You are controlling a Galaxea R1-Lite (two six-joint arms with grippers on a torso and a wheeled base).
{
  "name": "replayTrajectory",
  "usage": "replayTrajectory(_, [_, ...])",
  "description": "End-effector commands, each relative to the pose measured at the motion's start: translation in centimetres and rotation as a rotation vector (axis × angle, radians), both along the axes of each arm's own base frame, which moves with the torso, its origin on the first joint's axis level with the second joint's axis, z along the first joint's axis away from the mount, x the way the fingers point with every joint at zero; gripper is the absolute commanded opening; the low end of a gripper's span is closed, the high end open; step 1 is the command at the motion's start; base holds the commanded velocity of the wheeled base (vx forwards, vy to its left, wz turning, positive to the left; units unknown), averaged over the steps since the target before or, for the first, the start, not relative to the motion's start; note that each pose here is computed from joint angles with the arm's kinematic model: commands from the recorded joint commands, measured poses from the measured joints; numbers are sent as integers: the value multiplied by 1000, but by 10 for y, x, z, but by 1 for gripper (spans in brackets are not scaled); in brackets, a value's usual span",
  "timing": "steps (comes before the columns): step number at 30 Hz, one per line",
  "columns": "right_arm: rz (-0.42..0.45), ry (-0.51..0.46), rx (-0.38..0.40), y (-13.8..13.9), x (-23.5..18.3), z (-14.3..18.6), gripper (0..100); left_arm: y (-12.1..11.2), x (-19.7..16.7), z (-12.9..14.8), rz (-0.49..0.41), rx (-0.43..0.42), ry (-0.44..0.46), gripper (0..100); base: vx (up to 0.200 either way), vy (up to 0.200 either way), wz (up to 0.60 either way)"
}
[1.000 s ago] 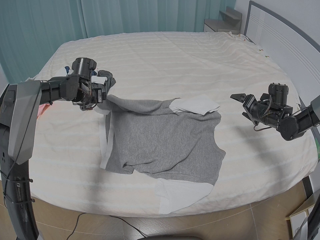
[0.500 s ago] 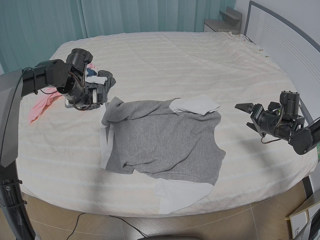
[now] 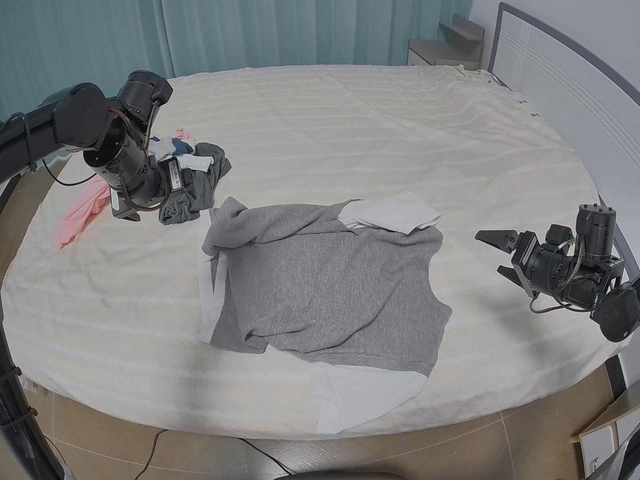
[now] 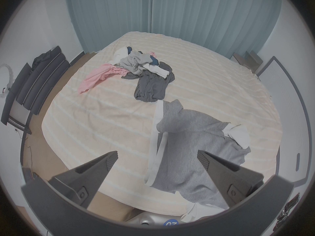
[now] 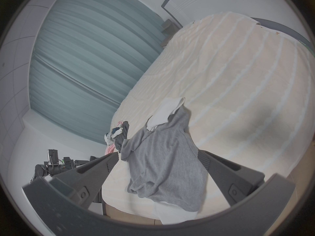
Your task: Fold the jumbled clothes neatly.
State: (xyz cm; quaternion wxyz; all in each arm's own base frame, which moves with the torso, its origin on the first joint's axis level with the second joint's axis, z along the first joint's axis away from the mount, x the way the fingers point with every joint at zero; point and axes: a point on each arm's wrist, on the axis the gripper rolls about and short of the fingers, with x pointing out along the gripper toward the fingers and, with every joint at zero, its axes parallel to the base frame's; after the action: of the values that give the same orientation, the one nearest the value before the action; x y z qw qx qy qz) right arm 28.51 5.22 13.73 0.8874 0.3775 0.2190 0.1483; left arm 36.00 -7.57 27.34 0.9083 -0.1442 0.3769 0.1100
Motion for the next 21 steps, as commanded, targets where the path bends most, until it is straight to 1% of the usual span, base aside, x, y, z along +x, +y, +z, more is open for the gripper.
replayTrajectory(1, [11, 14, 3, -2, -3, -6, 100, -6, -5, 5, -18, 6, -11, 100, 200, 0, 0])
replayTrajectory(4, [16, 38, 4, -4, -1, -12, 100, -11, -6, 4, -27, 3, -11, 100, 200, 0, 0])
replayTrajectory(5, [34, 58, 9, -5, 1, -18, 100, -11, -5, 3, -25, 1, -5, 100, 0, 0, 0])
replayTrajectory(9, [51, 105, 21, -12, 8, -31, 100, -11, -5, 2, -10, -14, -4, 100, 0, 0, 0])
replayTrajectory(13, [66, 147, 35, -18, 14, -44, 100, -10, -8, 3, -4, -12, 6, 100, 0, 0, 0])
replayTrajectory(16, [82, 166, 41, -18, 14, -49, 100, -9, -8, 4, 7, -21, 3, 100, 0, 0, 0])
replayTrajectory(21, [97, 189, 30, -17, 17, -58, 100, -8, -9, 5, 14, -24, 1, 100, 200, 0, 0])
